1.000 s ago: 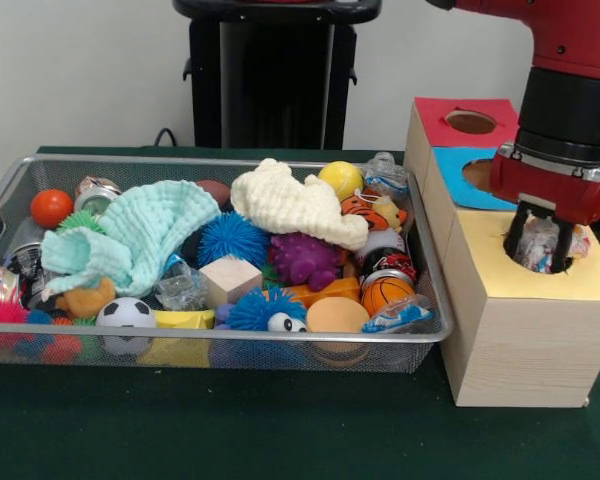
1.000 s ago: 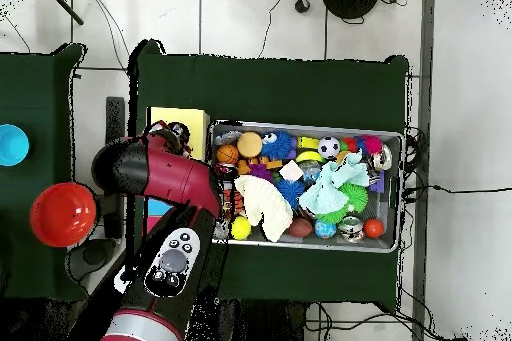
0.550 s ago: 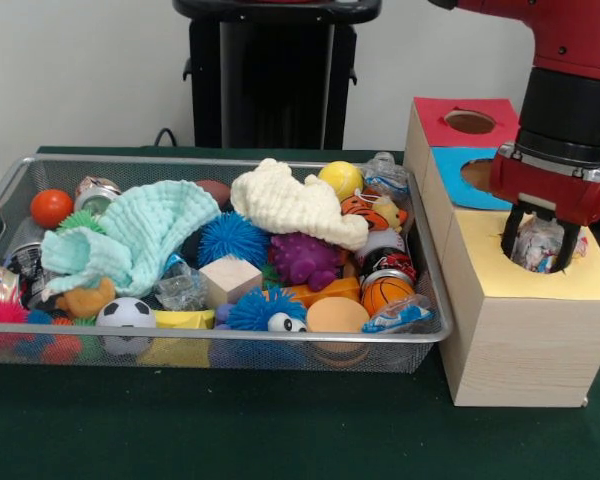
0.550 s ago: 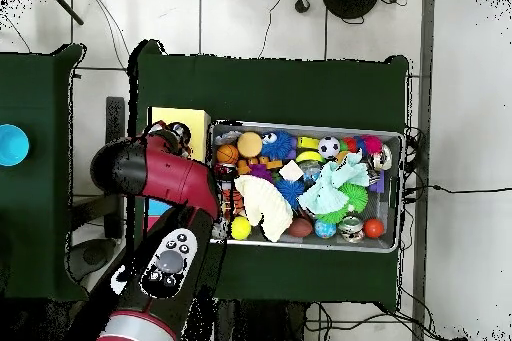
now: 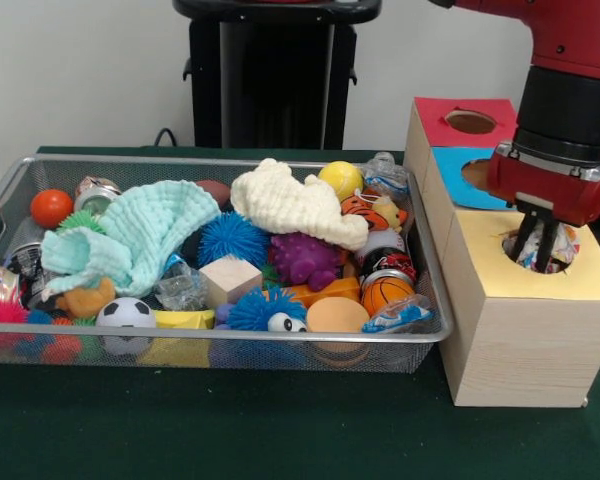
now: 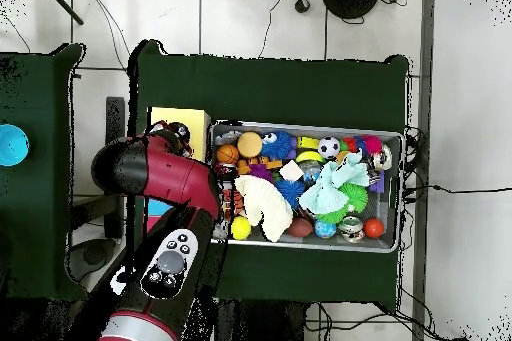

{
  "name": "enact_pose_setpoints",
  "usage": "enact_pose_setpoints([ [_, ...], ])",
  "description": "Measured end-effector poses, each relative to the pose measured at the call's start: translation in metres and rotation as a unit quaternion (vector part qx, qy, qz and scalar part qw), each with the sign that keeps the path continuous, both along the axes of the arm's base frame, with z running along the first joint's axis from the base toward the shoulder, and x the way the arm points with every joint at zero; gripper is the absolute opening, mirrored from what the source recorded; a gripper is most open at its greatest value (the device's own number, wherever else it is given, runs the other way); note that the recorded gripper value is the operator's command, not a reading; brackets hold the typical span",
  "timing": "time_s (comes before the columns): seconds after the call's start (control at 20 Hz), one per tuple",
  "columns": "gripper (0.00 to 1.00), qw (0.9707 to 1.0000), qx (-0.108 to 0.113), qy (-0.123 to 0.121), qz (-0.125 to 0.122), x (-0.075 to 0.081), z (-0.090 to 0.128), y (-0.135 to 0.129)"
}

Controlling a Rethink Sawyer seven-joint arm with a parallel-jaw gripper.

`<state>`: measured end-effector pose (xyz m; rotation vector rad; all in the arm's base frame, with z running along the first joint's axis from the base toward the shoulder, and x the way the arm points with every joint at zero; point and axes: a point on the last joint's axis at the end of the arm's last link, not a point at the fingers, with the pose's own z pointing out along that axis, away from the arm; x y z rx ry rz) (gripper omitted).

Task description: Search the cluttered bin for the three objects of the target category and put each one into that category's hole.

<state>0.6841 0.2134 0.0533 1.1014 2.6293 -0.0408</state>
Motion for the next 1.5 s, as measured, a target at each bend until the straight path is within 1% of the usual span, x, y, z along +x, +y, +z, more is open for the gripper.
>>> enact_pose_setpoints([
  [0.35,0.0,1.0,0.003,0.001,-0.005,0.003,0.005,-0.006],
  [0.65,0.0,0.9997,0.017,0.005,-0.015,0.007,0.03,-0.012],
  [0.7,0.0,0.9996,0.021,0.006,-0.016,0.008,0.037,-0.012],
  [0.85,0.0,0.9995,0.027,0.0,-0.018,0.011,0.051,-0.013],
  [0.9,1.0,0.9994,0.028,-0.002,-0.019,0.013,0.056,-0.013],
  [1.2,1.0,0.9991,0.033,-0.017,-0.02,0.019,0.076,-0.013],
  [1.5,1.0,0.9991,0.033,-0.019,-0.021,0.02,0.079,-0.015],
])
